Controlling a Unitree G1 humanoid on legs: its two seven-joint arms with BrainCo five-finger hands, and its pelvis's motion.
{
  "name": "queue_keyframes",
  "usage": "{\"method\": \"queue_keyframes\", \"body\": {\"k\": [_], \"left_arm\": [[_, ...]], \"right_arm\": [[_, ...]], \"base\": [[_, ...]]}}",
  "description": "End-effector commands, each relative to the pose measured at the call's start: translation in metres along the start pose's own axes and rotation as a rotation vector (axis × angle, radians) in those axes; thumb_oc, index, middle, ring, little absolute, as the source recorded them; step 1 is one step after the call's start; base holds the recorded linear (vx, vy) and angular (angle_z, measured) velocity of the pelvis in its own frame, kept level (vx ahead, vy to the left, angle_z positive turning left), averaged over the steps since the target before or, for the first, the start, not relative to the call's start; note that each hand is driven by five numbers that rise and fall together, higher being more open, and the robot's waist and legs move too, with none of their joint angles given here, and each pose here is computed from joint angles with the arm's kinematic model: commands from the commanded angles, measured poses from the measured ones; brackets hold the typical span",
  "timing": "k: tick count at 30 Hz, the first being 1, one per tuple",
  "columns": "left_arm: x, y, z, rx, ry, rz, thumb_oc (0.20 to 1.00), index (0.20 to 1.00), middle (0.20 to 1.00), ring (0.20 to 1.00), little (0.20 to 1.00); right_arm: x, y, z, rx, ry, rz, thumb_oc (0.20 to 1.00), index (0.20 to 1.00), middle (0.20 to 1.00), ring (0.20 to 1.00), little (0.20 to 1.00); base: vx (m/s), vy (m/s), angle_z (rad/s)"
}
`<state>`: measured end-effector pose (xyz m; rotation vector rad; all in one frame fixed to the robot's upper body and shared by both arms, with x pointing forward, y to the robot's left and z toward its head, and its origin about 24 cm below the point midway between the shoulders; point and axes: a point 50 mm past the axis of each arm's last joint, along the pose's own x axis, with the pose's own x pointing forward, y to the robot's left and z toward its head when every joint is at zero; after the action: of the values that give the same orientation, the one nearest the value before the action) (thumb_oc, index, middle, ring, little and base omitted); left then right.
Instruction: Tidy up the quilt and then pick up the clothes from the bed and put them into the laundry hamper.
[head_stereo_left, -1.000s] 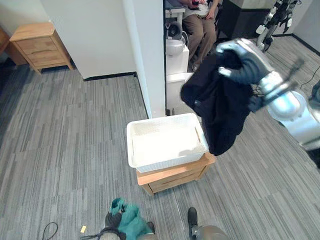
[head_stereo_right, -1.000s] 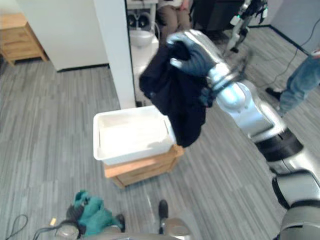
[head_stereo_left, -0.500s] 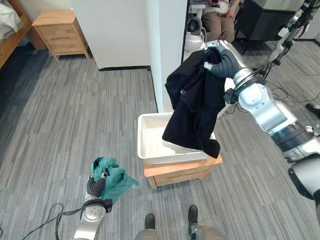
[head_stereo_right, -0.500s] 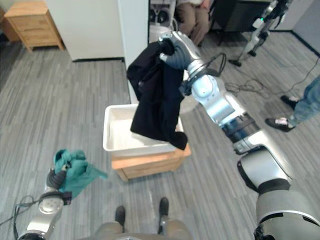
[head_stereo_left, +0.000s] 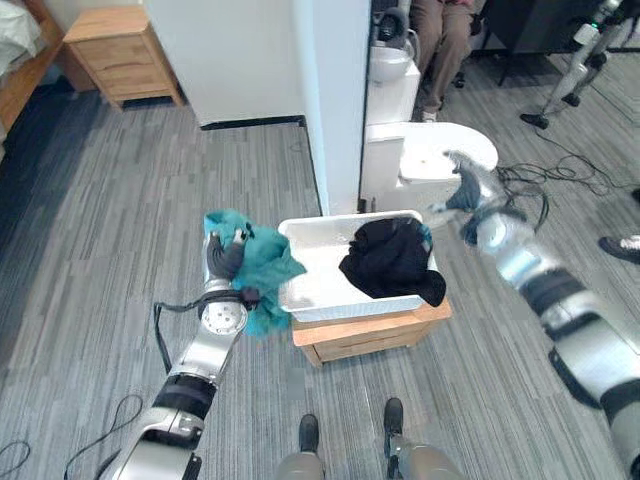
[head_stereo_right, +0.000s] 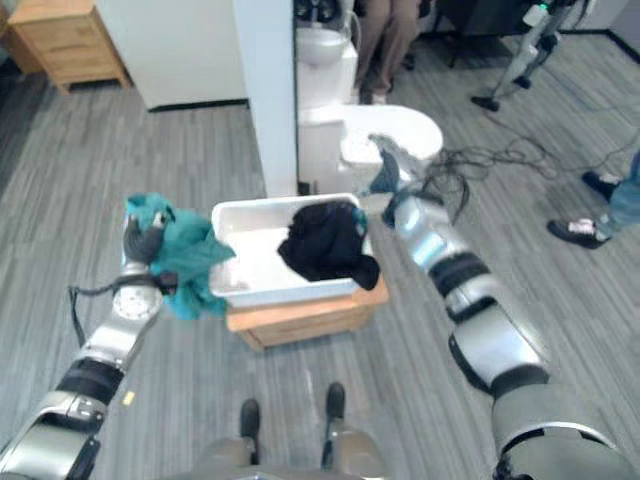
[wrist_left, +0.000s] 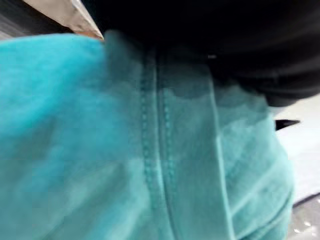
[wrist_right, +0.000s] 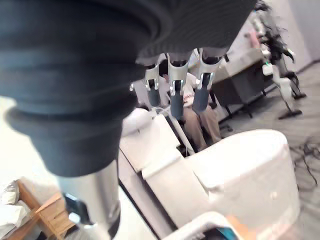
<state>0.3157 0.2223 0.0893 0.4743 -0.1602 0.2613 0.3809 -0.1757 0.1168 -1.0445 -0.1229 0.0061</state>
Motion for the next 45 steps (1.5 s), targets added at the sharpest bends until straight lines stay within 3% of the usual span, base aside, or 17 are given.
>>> {"method": "queue_keyframes", "body": {"k": [1,3,4,9,16,19,24,25,27,28,30,36,39,42,43,44,45], "left_arm": [[-0.022,0.011,0.071,0.040,-0.435,-0.011,0.200,0.200,0.200,0.200,0.200],[-0.033,0.053,0.055,0.043,-0.403,0.082,0.200,0.200,0.200,0.200,0.200],[-0.035,0.064,0.059,0.041,-0.411,0.106,0.200,0.200,0.200,0.200,0.200],[-0.034,0.060,0.048,0.037,-0.342,0.085,0.200,0.200,0.200,0.200,0.200],[-0.027,0.020,0.001,-0.003,-0.076,-0.001,0.200,0.200,0.200,0.200,0.200],[-0.014,0.007,-0.023,0.122,0.052,-0.011,0.200,0.200,0.200,0.200,0.200],[-0.008,-0.003,-0.051,0.168,0.206,-0.035,0.200,0.200,0.200,0.200,0.200],[-0.010,-0.005,-0.059,0.143,0.260,-0.048,1.000,1.000,1.000,1.000,1.000],[-0.022,-0.010,-0.085,0.034,0.426,-0.059,1.000,1.000,1.000,1.000,1.000],[-0.027,-0.014,-0.092,-0.119,0.489,-0.066,1.000,1.000,1.000,1.000,1.000],[-0.029,-0.013,-0.095,-0.187,0.513,-0.050,1.000,1.000,1.000,1.000,1.000],[-0.025,0.014,-0.080,-0.378,0.388,0.089,1.000,1.000,1.000,1.000,1.000],[-0.038,0.025,-0.096,-0.361,0.448,0.116,1.000,1.000,1.000,1.000,1.000],[-0.062,0.035,-0.123,-0.279,0.567,0.129,1.000,1.000,1.000,1.000,1.000],[-0.085,0.038,-0.146,-0.256,0.684,0.141,1.000,1.000,1.000,1.000,1.000],[-0.085,0.038,-0.146,-0.256,0.684,0.141,1.000,1.000,1.000,1.000,1.000],[-0.118,0.039,-0.170,-0.213,0.834,0.148,1.000,1.000,1.000,1.000,1.000]], "right_arm": [[-0.029,0.008,-0.018,0.015,-0.036,-0.023,1.000,1.000,1.000,1.000,1.000],[-0.073,0.006,-0.064,0.051,0.076,-0.023,1.000,1.000,1.000,1.000,1.000],[-0.115,0.018,-0.102,0.050,0.207,0.021,1.000,1.000,1.000,1.000,1.000],[-0.176,0.017,-0.146,0.035,0.399,0.046,1.000,1.000,1.000,1.000,1.000],[-0.199,0.040,-0.159,0.066,0.522,0.098,1.000,1.000,1.000,1.000,1.000],[-0.212,0.067,-0.161,0.088,0.575,0.185,1.000,1.000,1.000,1.000,1.000],[-0.225,0.089,-0.168,0.074,0.647,0.269,1.000,1.000,1.000,1.000,1.000],[-0.230,0.094,-0.171,0.071,0.679,0.293,1.000,1.000,1.000,1.000,1.000],[-0.245,0.105,-0.182,0.081,0.791,0.342,1.000,1.000,1.000,1.000,1.000],[-0.252,0.108,-0.188,0.078,0.850,0.373,1.000,1.000,1.000,1.000,1.000],[-0.256,0.110,-0.192,0.065,0.874,0.398,1.000,1.000,1.000,1.000,1.000],[-0.307,0.130,-0.203,0.043,1.063,0.559,1.000,1.000,1.000,1.000,1.000],[-0.323,0.141,-0.202,0.022,1.108,0.646,1.000,1.000,1.000,1.000,1.000],[-0.312,0.145,-0.199,0.031,1.095,0.643,1.000,1.000,1.000,1.000,1.000],[-0.299,0.148,-0.194,0.053,1.067,0.625,1.000,1.000,1.000,1.000,1.000],[-0.298,0.148,-0.194,0.053,1.067,0.625,1.000,1.000,1.000,1.000,1.000],[-0.282,0.153,-0.186,0.082,1.018,0.613,1.000,1.000,1.000,1.000,1.000]], "base": [[-0.02,-0.070,-0.17],[0.05,-0.051,-0.20],[0.09,-0.025,-0.30],[0.04,-0.031,-0.25],[0.01,-0.009,-0.44],[-0.05,-0.026,-0.21],[-0.04,-0.016,0.00],[-0.03,0.004,-0.02],[0.00,0.016,-0.04],[0.00,0.000,0.00],[0.02,0.008,-0.01],[0.01,-0.016,0.07],[-0.01,-0.017,0.22],[-0.03,0.010,0.24],[-0.02,0.013,0.19],[-0.02,0.031,0.14],[-0.01,0.019,0.09]]}}
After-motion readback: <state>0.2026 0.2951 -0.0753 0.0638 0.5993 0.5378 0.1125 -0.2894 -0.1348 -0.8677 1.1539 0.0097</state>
